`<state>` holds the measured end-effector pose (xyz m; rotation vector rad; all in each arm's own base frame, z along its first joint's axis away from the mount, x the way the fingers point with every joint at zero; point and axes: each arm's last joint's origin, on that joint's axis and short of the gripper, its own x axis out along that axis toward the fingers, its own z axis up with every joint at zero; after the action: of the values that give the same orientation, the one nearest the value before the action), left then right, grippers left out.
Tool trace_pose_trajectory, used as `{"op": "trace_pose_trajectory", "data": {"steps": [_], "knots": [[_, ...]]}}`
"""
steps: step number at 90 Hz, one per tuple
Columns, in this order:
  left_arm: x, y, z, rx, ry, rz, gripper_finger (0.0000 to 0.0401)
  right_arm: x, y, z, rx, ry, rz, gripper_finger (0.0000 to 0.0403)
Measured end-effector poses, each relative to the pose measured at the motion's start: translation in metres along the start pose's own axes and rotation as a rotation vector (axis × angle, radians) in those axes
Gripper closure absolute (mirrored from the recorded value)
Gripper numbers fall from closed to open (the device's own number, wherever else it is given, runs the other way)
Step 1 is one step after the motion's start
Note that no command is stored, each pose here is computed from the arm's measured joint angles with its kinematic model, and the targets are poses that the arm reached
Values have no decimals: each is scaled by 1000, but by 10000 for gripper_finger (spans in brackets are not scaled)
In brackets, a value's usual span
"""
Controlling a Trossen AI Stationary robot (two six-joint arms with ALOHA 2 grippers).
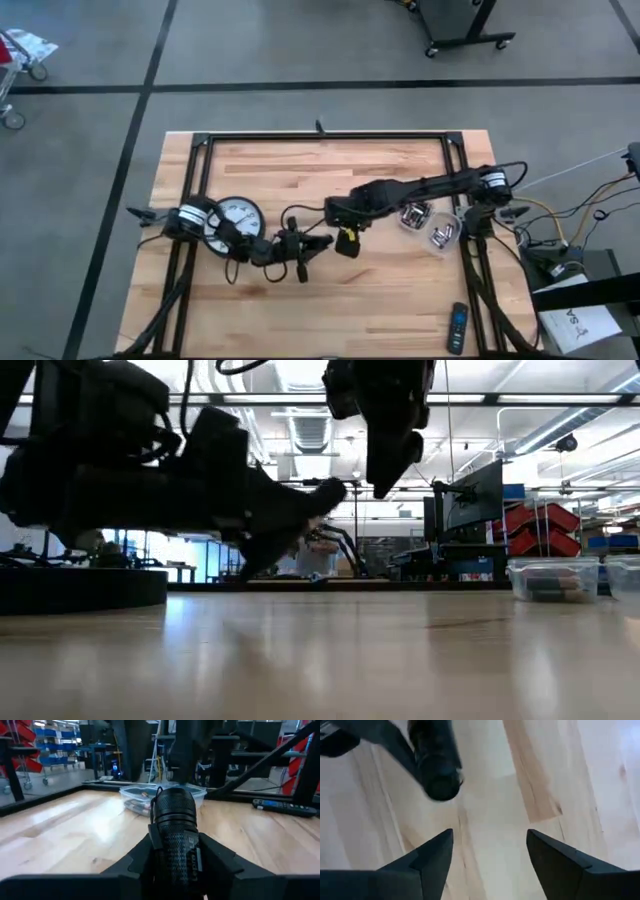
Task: Insert battery
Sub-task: Open the black flashlight battery compartment
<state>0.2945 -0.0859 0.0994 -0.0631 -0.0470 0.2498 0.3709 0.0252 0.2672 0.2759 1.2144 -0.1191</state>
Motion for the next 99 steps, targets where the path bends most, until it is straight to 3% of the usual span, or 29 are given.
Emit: {"op": "trace_pose_trajectory", "data": {"steps": [33, 75, 99], "knots": [[-31, -1, 28, 44, -44, 17, 300, -5, 5, 19, 49, -133, 211, 144], [-34, -6, 32, 79, -56, -5, 303, -30, 17, 33, 198, -203, 273, 163], [-32, -9, 34, 83, -66, -19, 297, -34, 17, 34, 233, -197, 276, 111]]}}
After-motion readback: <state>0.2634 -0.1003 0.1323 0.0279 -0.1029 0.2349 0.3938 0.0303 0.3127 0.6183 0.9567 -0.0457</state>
